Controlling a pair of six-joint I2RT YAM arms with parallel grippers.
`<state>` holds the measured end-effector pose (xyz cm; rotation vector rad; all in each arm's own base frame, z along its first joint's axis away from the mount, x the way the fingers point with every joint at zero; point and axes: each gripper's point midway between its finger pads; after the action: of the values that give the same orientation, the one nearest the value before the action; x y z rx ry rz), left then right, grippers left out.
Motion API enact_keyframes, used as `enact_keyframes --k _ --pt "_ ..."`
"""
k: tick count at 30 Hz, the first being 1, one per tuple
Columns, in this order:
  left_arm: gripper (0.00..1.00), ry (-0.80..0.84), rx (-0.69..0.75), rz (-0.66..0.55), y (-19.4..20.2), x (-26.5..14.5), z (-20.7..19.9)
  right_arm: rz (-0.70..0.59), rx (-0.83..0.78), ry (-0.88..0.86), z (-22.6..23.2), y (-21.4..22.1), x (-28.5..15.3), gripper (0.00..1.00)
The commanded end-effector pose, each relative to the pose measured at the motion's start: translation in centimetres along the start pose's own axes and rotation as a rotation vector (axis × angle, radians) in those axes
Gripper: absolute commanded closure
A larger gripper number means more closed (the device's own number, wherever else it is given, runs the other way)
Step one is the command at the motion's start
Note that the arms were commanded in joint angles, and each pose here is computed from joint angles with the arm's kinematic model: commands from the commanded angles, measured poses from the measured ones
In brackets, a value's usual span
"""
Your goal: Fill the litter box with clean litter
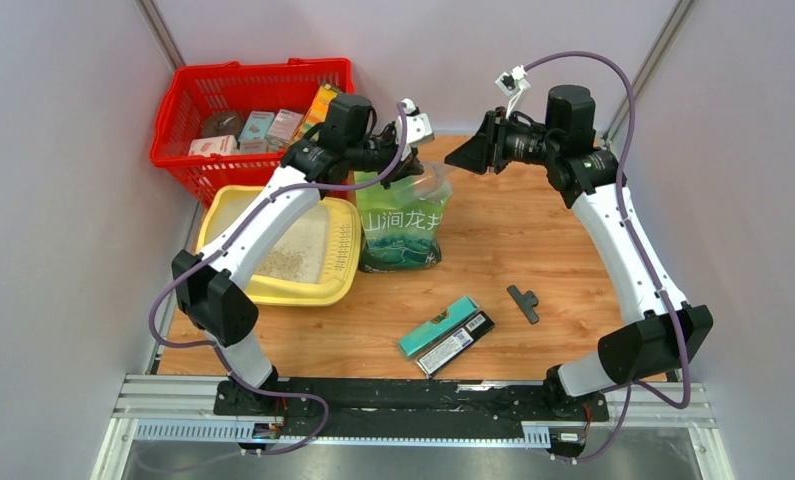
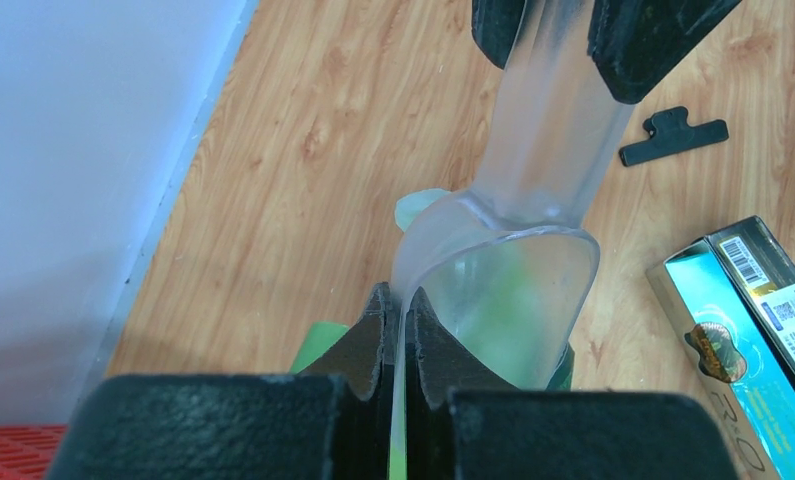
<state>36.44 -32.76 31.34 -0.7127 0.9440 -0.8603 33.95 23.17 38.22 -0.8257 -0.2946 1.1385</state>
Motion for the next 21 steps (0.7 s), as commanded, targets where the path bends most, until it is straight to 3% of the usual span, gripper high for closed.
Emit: enact_keyframes --k 1,2,9,11,13,14,15,17,19,21 --pt "1.0 -0.027 0.048 -0.047 -2.1 -0.3 1.2 0.001 -0.031 -0.019 1.0 -0.2 -0.4 0.61" --pt "1.0 -0.032 0.043 -0.048 -2.1 -0.3 1.3 0.002 -0.028 -0.019 1.0 -0.2 -0.3 0.61" --pt "1.0 -0.039 0.045 -0.044 -2.1 -0.3 1.4 0.005 -0.03 -0.014 0.6 -0.3 -0.1 1.0" --pt "1.0 -0.05 0.048 -0.036 -2.0 -0.3 1.7 0.009 -0.05 -0.004 0.6 -0.2 -0.3 1.0" --pt "0.71 -0.045 0.057 -0.003 -1.6 -0.8 1.7 -0.014 -0.073 0.012 0.6 -1.1 -0.8 1.0" --pt "0.45 -0.052 0.095 0.001 -1.9 -1.3 2.2 -0.032 -0.093 0.033 0.3 -1.7 -1.1 1.0" --pt "0.37 -0.057 0.102 0.011 -1.6 -2.0 2.7 -0.033 -0.101 0.041 0.2 -2.0 -1.3 1.0" --pt "0.27 -0.036 0.122 0.054 -0.6 -2.8 3.0 -0.054 -0.137 0.077 -0.2 -3.3 -1.8 1.0" --pt "0.27 0.022 0.095 0.132 2.2 -3.3 2.7 -0.048 -0.181 0.1 -0.7 -3.5 -2.2 1.0" --pt "0.26 0.033 0.082 0.143 2.6 -4.1 3.5 -0.036 -0.191 0.124 -1.4 -3.2 -2.3 1.0"
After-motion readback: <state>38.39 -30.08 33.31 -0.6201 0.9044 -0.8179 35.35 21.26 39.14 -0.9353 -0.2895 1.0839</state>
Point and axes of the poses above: each gripper's point midway between its finger pads, its own x axis out along the fingers, its own z axis along the line the jaws close on, y = z × x, and after that the axes turned 14 degrees about x, right-handed
